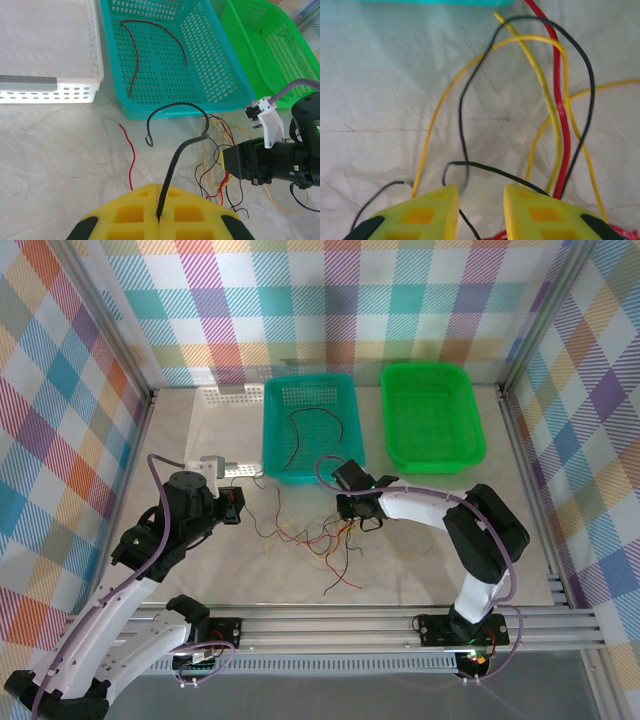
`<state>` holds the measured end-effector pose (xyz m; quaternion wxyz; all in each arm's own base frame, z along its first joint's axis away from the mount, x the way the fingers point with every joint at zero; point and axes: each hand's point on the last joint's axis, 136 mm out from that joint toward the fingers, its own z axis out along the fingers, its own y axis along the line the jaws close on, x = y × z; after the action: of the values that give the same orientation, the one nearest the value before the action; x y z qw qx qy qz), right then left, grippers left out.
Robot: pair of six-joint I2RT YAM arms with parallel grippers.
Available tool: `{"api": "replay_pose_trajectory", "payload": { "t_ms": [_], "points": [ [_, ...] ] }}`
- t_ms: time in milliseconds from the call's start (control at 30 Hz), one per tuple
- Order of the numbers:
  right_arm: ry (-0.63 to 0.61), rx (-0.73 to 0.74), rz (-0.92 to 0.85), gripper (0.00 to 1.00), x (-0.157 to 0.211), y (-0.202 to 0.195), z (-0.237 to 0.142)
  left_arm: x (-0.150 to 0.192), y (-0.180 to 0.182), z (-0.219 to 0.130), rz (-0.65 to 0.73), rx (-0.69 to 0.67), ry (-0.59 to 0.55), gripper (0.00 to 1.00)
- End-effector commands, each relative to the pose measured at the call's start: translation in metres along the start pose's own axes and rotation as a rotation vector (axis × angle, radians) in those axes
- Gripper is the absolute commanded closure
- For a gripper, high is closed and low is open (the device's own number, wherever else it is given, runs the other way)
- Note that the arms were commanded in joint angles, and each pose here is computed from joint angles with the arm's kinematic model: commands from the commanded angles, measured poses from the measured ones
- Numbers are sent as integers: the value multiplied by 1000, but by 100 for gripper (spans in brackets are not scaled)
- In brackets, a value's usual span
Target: Untangle the cables
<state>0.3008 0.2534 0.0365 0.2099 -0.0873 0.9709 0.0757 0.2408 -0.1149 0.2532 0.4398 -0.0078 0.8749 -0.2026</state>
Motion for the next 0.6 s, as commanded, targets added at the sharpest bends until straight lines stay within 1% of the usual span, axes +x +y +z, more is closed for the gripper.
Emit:
{"api": "replay_pose_trajectory", "payload": {
  "t_ms": [0, 200, 567],
  "points": [
    [75, 58, 10, 69, 25, -12, 5, -4, 1, -2, 13, 5, -22, 100],
    [79, 30, 16, 70, 25, -3, 20, -4, 2, -2, 13, 1, -22, 100],
    [-1, -117, 73, 69, 4, 27, 22, -3, 1, -1, 14, 3, -17, 100]
  ]
}}
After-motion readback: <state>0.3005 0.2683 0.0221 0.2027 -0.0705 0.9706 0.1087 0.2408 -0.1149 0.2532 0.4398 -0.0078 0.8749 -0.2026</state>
